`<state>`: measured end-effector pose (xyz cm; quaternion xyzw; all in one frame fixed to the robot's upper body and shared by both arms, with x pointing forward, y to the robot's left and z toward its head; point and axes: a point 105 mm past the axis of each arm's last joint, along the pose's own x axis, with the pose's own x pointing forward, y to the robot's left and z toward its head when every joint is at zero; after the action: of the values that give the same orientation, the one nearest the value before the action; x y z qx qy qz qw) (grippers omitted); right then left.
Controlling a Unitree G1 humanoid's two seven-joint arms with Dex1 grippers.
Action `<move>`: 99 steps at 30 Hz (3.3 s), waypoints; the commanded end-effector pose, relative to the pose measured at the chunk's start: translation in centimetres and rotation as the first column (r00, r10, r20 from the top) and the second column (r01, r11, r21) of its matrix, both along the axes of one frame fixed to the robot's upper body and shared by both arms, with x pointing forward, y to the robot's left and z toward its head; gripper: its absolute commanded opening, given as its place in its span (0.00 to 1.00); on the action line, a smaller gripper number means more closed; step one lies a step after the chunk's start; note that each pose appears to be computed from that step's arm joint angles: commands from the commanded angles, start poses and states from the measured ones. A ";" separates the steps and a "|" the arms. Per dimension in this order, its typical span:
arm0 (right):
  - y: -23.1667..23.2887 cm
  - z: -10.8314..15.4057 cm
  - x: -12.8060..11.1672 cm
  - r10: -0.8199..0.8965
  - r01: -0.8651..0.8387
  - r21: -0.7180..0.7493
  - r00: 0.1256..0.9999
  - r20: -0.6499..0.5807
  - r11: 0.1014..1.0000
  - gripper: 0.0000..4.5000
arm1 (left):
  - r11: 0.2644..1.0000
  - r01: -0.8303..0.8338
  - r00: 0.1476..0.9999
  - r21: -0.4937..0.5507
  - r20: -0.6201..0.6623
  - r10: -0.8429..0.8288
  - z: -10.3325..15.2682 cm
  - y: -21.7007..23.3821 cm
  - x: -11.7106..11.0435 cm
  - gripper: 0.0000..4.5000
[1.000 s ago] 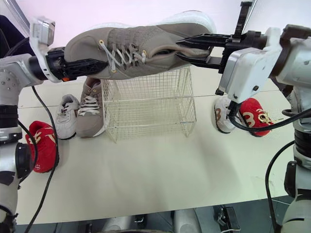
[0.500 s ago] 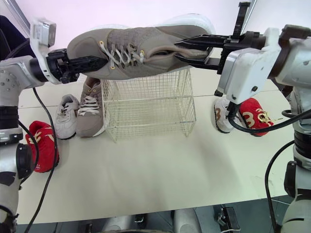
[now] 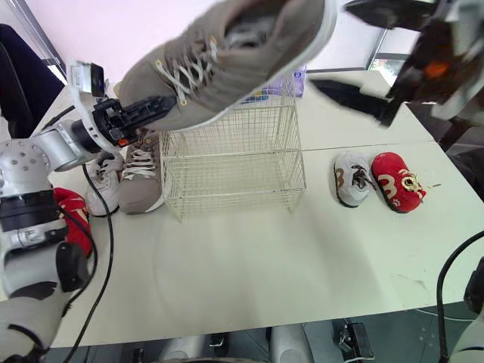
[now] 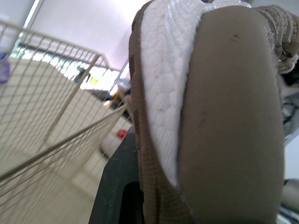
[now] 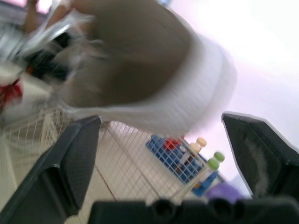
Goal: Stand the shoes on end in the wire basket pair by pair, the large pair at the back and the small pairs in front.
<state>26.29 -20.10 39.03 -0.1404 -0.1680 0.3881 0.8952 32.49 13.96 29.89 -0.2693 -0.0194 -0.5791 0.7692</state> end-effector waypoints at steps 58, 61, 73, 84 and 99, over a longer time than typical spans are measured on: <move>8.8 1.5 3.1 0.532 -0.423 0.511 0.843 -0.081 0.748 0.37 | 0.999 -0.003 1.000 0.040 -0.019 0.004 -2.1 -2.3 -4.8 0.62; 6.9 3.2 3.5 0.474 -0.403 0.426 0.877 -0.072 0.810 0.37 | 0.991 0.002 0.999 0.134 0.035 -0.007 -2.0 -0.8 -5.3 0.94; 3.5 10.7 5.4 0.305 -0.290 -0.111 0.940 0.154 0.950 0.37 | 0.972 0.017 0.994 0.235 0.099 -0.041 -2.6 0.0 -5.3 0.99; 5.8 5.6 8.1 0.384 -0.283 -0.461 0.912 0.142 0.841 0.37 | 0.978 -0.013 0.993 0.208 0.114 -0.011 -2.9 -0.4 -6.0 0.99; 6.7 -1.1 11.3 0.388 -0.343 -0.503 0.922 -0.017 0.793 0.37 | 0.981 -0.042 0.991 0.188 0.133 0.017 -2.4 -0.7 -6.6 0.99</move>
<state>37.34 -12.95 38.42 -0.3427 -0.1349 0.5819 0.7251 26.43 13.04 26.21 -0.1642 0.0158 -0.5816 0.7966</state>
